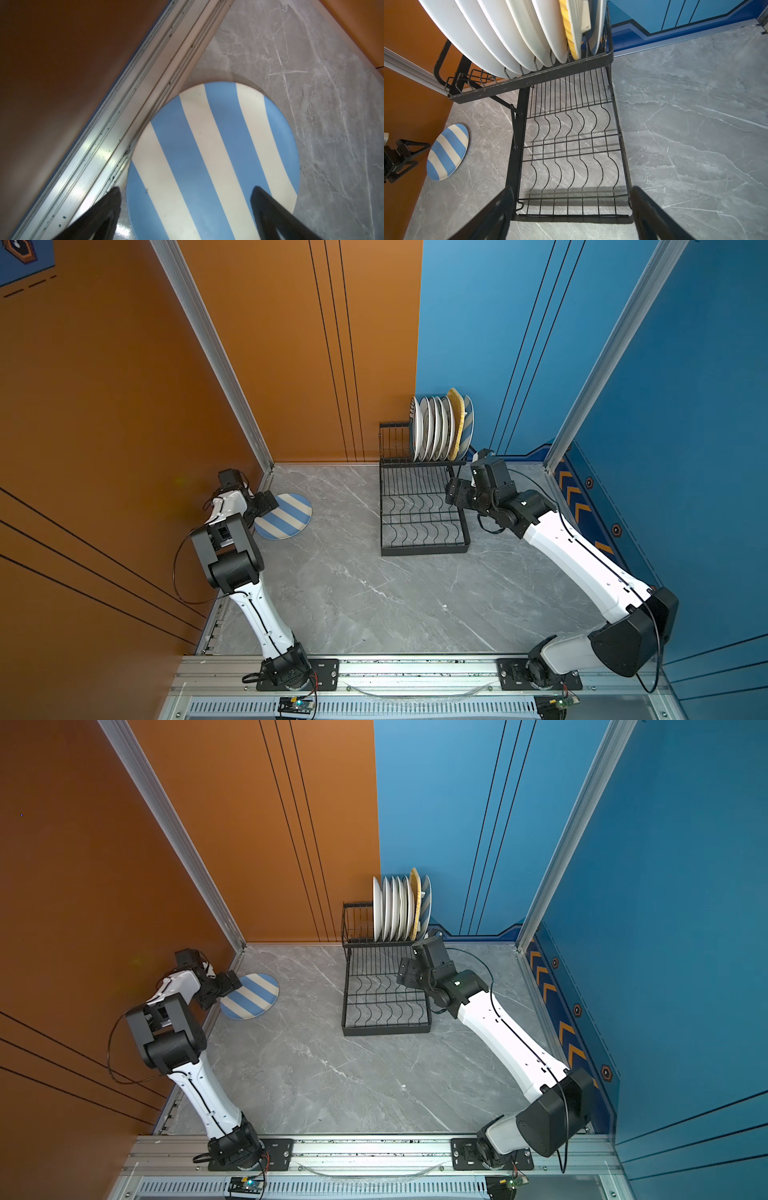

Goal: Load plates into a dish rack
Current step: Move the plate to the bottom-center of the table.

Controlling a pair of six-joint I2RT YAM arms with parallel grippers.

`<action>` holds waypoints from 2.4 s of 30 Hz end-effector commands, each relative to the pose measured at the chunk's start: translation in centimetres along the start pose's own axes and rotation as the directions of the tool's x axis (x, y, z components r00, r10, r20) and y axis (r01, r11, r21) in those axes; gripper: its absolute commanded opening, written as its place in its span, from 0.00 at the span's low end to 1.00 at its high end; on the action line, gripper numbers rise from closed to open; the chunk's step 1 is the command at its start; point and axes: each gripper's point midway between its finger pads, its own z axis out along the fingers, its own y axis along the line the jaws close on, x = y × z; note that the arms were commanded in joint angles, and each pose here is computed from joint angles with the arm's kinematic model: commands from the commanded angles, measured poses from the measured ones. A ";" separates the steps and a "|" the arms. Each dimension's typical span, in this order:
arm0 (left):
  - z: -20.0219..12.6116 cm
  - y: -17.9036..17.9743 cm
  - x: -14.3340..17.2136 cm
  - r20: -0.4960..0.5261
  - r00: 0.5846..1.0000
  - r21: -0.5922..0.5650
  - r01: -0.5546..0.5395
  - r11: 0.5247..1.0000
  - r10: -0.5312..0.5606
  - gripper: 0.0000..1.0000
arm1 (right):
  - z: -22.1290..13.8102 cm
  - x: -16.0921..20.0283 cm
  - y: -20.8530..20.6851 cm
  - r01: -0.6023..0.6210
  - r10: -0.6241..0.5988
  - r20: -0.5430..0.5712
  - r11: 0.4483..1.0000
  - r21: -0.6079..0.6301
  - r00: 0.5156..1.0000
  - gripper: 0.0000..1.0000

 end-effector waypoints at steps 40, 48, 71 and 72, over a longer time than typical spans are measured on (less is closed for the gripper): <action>3.7 -6.1 3.9 -0.124 0.981 0.067 -0.143 0.987 0.151 0.99 | -1.3 -0.7 -1.8 -0.008 0.008 0.008 1.000 0.028 1.000 0.90; 1.9 -8.0 2.7 -0.088 0.979 0.112 -0.175 0.978 0.186 1.00 | -1.9 -0.1 -1.7 -0.013 0.013 0.010 0.999 0.029 1.000 0.91; 7.8 -12.0 -6.0 0.017 0.996 0.232 -0.086 0.969 0.084 0.80 | -3.9 0.6 -3.7 -0.045 0.041 0.045 0.995 0.091 0.998 0.91; 8.1 -12.0 -5.9 0.013 0.997 0.233 -0.080 0.969 0.080 0.80 | -4.0 0.6 -3.8 -0.047 0.042 0.049 0.995 0.093 0.998 0.91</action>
